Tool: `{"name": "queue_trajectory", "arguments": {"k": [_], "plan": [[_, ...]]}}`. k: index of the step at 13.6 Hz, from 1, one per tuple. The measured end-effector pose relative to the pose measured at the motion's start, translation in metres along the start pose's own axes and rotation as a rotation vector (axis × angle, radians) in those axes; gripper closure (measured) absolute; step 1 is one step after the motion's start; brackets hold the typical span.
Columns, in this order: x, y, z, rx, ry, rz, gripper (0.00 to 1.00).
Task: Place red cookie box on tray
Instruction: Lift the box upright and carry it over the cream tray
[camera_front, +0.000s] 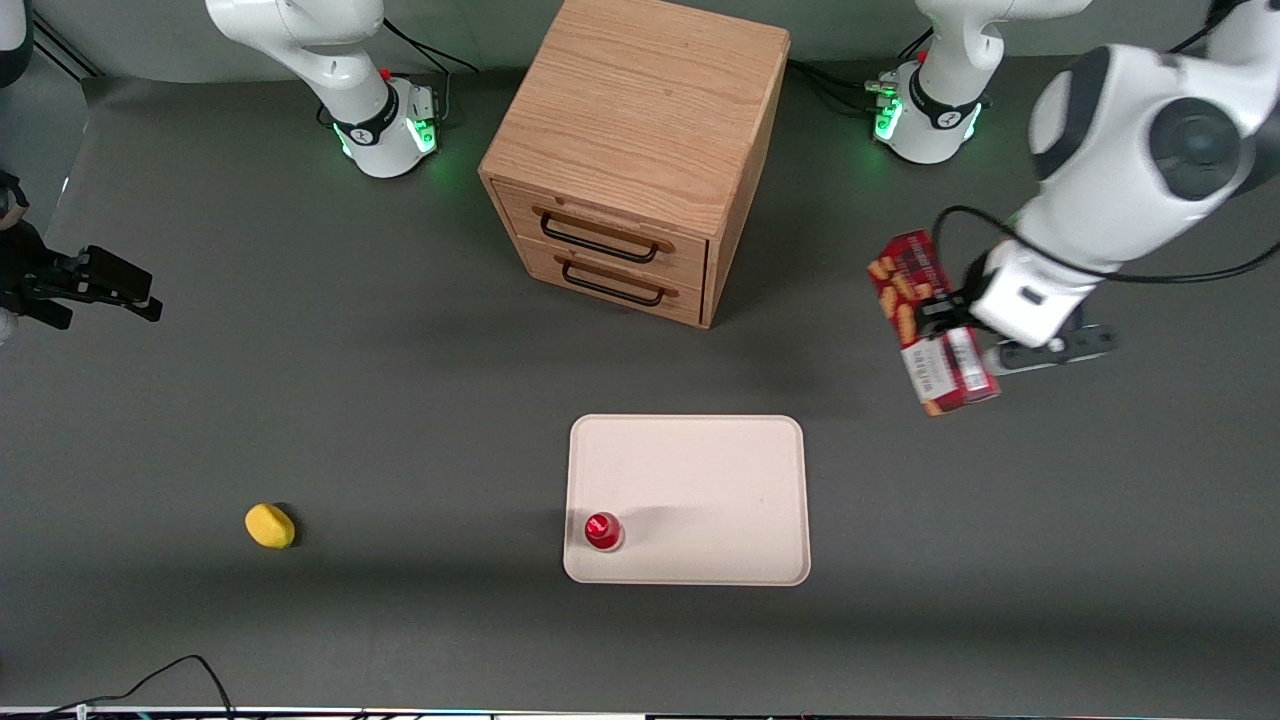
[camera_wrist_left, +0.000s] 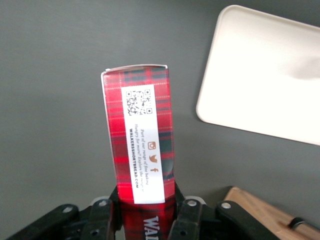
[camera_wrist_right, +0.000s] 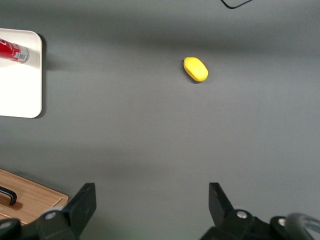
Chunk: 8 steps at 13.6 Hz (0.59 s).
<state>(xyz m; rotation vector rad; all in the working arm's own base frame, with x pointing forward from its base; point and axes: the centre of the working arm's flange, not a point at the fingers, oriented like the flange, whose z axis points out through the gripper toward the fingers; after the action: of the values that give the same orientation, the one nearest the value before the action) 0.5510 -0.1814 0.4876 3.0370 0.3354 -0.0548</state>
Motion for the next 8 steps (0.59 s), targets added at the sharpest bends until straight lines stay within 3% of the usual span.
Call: {"name": "queue_trajectory", "arguments": {"k": [4, 8], "plan": [[0.017, 0.074, 0.018, -0.019, 0.007, -0.007, 0.63], [0.037, 0.132, 0.056, 0.006, 0.025, -0.055, 0.63]]}}
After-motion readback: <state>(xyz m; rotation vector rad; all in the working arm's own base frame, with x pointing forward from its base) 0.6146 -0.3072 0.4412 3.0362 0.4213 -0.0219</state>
